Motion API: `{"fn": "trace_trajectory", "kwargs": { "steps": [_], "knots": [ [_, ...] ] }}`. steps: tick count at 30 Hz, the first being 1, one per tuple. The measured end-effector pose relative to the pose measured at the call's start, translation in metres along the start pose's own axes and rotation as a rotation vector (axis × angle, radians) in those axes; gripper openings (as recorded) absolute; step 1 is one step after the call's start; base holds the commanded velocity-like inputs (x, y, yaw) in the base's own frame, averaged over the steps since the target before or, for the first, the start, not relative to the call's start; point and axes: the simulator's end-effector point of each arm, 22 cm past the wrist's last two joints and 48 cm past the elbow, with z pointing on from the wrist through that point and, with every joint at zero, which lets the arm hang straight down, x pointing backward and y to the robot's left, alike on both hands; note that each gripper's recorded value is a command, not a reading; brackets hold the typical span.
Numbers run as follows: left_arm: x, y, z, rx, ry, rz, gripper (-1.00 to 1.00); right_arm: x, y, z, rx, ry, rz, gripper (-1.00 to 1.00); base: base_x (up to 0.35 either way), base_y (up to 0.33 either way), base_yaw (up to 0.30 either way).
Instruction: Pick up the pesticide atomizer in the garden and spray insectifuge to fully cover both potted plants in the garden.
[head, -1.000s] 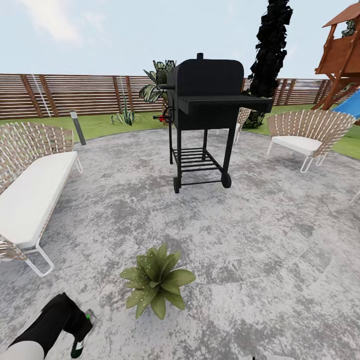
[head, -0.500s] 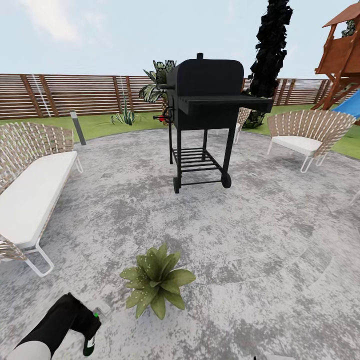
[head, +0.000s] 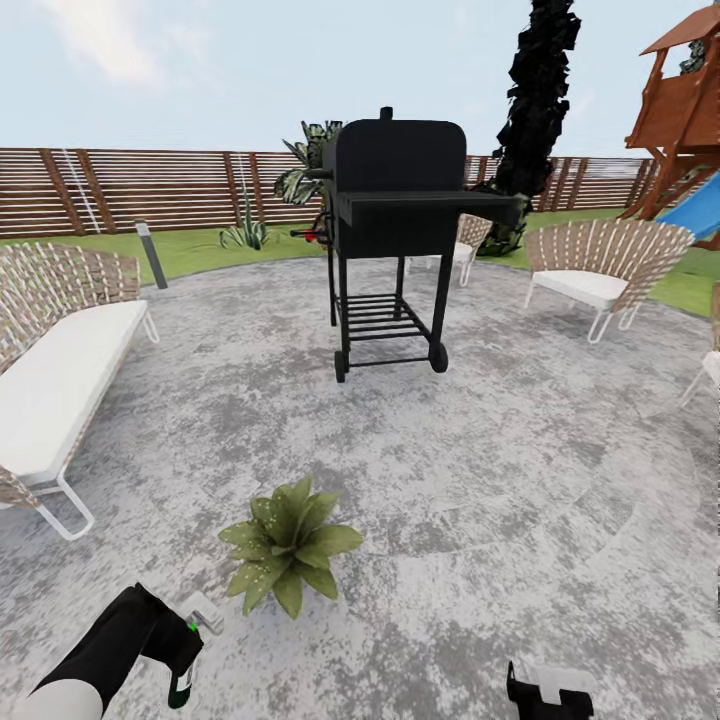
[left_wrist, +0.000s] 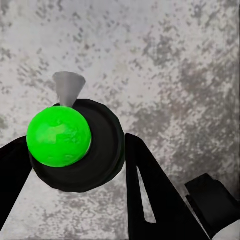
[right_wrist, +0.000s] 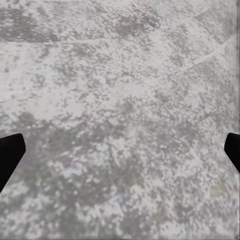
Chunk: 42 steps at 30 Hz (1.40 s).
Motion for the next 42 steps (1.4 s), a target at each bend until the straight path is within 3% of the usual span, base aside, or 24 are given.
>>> {"fn": "trace_trajectory", "kwargs": {
  "steps": [11, 24, 29, 36, 42],
  "knots": [
    [-0.008, -0.002, -0.001, 0.004, -0.014, -0.004, -1.00, 0.000, 0.001, 0.000, 0.000, 0.002, 0.002, 1.00, 0.050, -0.269, 0.036],
    [-0.009, -0.005, 0.000, 0.009, -0.015, -0.004, -1.00, 0.000, 0.001, 0.000, 0.000, 0.002, 0.002, 1.00, -0.023, -0.269, 0.273],
    [-0.017, -0.021, 0.004, 0.029, -0.019, -0.002, -1.00, 0.000, 0.001, 0.000, 0.001, 0.002, 0.002, 1.00, 0.038, -0.243, 0.268],
    [-0.013, -0.033, 0.004, 0.042, 0.061, -0.081, -1.00, 0.001, 0.001, 0.000, -0.002, 0.002, -0.001, 1.00, 0.091, -0.057, 0.047],
    [-0.019, -0.031, 0.001, 0.044, 0.064, -0.089, -1.00, 0.000, 0.001, 0.000, 0.000, 0.001, 0.000, 1.00, 0.037, -0.023, 0.000]
  ]
}}
